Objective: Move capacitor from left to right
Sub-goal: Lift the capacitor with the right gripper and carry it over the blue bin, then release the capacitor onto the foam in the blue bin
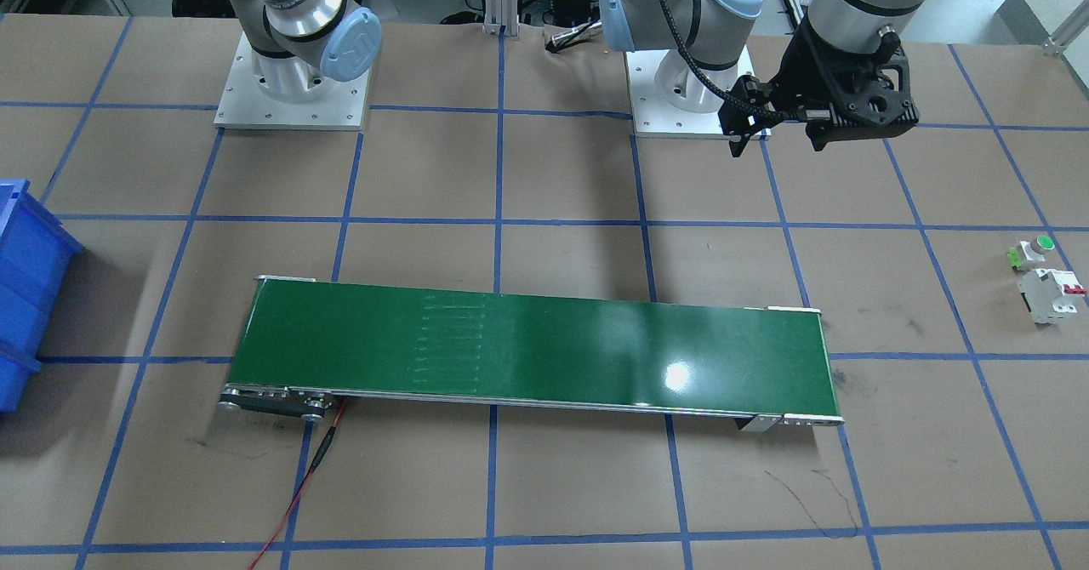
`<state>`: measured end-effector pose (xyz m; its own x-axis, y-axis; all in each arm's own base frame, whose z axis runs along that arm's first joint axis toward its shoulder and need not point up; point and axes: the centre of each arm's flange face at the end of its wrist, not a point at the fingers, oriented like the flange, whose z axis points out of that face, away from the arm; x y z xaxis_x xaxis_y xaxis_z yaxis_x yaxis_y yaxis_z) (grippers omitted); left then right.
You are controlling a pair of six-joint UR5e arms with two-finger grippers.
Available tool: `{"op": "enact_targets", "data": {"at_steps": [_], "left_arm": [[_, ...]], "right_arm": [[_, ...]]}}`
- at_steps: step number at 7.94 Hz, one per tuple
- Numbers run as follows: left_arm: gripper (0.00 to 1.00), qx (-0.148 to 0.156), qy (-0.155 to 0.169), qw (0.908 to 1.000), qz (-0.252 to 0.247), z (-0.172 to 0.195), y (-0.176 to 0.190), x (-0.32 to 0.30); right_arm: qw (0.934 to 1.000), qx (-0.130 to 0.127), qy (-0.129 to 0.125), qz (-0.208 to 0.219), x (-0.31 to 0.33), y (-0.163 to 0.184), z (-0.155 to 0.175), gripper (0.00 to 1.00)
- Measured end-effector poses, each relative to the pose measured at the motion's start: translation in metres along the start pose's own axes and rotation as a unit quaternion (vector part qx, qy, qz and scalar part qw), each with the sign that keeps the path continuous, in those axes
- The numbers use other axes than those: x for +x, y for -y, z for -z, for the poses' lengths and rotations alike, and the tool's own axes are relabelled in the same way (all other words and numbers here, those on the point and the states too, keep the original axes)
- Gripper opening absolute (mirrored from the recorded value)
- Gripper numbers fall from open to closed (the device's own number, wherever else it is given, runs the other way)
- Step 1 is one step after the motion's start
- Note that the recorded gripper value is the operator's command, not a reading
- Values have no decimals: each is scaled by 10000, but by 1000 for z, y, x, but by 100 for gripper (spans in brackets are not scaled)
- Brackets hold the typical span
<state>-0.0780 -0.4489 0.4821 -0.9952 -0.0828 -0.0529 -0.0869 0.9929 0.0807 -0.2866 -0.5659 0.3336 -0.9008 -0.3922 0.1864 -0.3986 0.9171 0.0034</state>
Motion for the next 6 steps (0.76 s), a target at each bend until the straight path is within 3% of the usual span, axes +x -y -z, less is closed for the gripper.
{"op": "enact_targets", "data": {"at_steps": [1, 2, 4, 6], "left_arm": [[100, 11, 16, 10000, 1, 1, 0, 0], [100, 2, 25, 10000, -8, 0, 0, -1], [100, -19, 34, 10000, -20, -1, -1, -1], [100, -10, 34, 10000, -32, 0, -1, 0]], "right_arm": [[9999, -99, 110, 10, 16, -13, -34, 39], [9995, -204, 247, -3, 24, -22, -63, 95], [9991, -190, 371, -34, 28, -29, -79, 100], [9997, 17, 219, -47, 26, -29, -46, 100]]}}
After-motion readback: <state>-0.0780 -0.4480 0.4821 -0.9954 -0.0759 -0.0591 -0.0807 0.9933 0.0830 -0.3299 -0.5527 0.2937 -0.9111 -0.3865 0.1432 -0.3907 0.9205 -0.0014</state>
